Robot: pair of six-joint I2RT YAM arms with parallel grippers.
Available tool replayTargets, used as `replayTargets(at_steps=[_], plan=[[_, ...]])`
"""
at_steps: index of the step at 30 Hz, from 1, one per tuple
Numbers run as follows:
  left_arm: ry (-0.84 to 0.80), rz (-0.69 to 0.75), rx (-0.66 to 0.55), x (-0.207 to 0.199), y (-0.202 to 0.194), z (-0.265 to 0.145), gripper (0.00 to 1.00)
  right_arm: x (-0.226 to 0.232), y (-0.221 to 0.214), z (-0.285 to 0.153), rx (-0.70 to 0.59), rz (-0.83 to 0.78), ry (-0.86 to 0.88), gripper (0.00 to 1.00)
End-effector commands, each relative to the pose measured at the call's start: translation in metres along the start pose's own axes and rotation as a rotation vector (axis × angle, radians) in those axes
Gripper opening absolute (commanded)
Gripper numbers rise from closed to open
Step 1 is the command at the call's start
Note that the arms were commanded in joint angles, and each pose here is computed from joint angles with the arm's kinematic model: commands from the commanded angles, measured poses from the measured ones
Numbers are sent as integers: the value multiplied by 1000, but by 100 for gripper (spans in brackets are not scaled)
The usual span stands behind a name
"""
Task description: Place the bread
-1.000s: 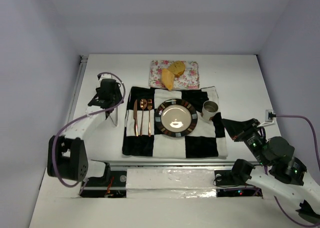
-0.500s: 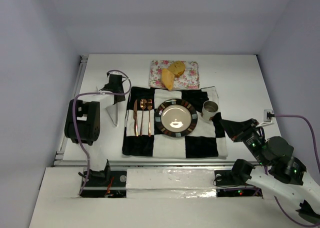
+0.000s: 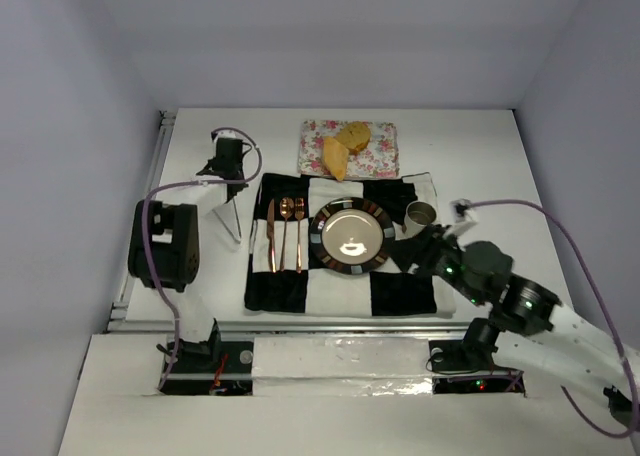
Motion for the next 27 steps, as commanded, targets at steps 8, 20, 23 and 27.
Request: replayTargets(at_steps=[8, 20, 23, 27], plan=[[-841, -315, -325, -23, 82, -207, 0, 79, 7, 85, 26, 42, 363, 94], [-1695, -500, -264, -5, 20, -313, 0, 119, 3, 120, -8, 87, 629, 100], [-1792, -543, -246, 0, 11, -319, 0, 124, -5, 122, 4, 81, 658, 100], [-1875, -570, -235, 5, 5, -326, 0, 131, -21, 131, 45, 80, 681, 100]])
Point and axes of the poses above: each gripper's point midway between its finger pads, its own z axis out along the fingers, its own x axis along the line the jaws close on, y = z × x, the point moved 9 cm from there along -z, back along the fingers, and after that the axes turned 12 degrees about -z, right-handed, at the moved point
